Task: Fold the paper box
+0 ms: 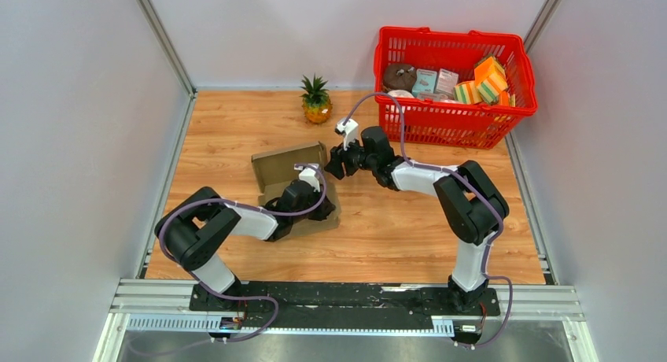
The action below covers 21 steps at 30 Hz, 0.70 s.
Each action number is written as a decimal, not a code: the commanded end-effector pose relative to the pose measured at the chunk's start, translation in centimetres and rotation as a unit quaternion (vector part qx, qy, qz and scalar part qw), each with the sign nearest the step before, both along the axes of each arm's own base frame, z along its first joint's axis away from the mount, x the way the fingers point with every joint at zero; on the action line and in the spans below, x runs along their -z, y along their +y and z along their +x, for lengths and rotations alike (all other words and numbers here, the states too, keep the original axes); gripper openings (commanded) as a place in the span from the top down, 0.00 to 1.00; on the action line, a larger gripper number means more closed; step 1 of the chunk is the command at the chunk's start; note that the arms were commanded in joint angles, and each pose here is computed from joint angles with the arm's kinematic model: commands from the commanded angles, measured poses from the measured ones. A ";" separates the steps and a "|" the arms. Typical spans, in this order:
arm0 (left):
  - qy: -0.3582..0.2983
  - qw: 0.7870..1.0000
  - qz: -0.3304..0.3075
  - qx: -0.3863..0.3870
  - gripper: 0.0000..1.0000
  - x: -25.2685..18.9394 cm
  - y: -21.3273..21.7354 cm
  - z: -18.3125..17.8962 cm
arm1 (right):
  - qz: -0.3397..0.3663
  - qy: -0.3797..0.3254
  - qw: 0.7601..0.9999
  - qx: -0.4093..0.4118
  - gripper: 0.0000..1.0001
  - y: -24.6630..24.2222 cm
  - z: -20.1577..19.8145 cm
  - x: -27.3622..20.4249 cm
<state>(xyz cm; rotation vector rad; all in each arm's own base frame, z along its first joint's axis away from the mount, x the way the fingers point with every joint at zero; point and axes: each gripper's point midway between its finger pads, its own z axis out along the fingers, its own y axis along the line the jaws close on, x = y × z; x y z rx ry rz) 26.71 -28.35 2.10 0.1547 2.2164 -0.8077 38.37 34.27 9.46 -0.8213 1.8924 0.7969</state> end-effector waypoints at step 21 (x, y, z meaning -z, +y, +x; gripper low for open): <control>-0.105 0.892 0.240 -0.369 0.57 -9.8 24.2 3.5 | 0.038 -0.004 0.996 0.086 0.38 -2.4 0.9 -4.1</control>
